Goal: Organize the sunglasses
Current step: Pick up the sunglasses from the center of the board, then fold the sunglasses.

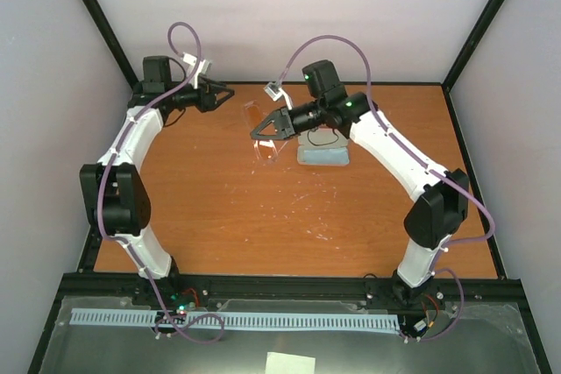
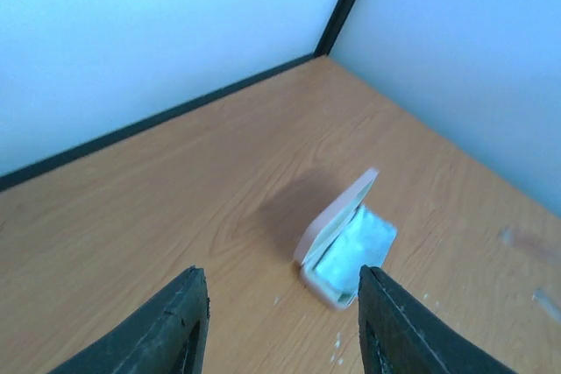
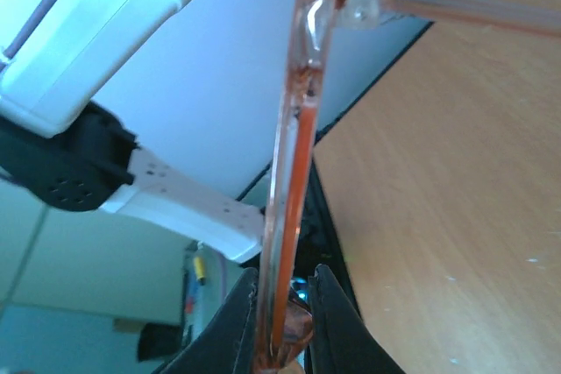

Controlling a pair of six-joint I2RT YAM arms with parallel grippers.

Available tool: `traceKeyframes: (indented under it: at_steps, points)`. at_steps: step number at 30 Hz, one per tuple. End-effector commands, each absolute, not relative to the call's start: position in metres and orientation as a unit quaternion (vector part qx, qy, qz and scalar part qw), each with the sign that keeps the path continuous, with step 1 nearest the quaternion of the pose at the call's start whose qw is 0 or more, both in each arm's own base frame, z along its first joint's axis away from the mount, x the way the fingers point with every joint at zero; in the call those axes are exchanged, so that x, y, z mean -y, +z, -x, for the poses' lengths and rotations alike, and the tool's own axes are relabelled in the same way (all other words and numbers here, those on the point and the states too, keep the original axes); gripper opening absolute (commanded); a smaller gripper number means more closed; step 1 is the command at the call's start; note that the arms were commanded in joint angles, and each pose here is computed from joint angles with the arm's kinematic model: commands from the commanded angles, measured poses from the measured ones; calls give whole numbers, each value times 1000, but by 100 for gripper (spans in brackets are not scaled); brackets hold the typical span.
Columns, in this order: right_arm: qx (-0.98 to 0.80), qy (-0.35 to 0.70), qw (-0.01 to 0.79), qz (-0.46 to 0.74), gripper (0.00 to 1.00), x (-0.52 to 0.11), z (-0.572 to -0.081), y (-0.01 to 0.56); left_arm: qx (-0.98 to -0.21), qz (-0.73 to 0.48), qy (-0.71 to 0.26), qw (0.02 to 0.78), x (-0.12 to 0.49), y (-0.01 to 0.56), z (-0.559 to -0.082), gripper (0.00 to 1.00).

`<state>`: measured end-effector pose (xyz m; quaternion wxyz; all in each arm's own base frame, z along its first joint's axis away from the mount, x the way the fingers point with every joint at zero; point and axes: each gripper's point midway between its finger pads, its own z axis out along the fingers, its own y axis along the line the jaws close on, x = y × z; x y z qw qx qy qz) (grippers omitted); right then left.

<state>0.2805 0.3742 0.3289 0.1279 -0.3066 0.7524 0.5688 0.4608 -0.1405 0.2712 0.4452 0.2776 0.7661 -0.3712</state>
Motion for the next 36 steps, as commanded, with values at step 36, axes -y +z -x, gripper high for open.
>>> traceKeyframes:
  at_steps: [36]
  points:
    - [-741,593,190,253,3,-374,-344,333,-641,-375,-543,392,245,364,-333,46]
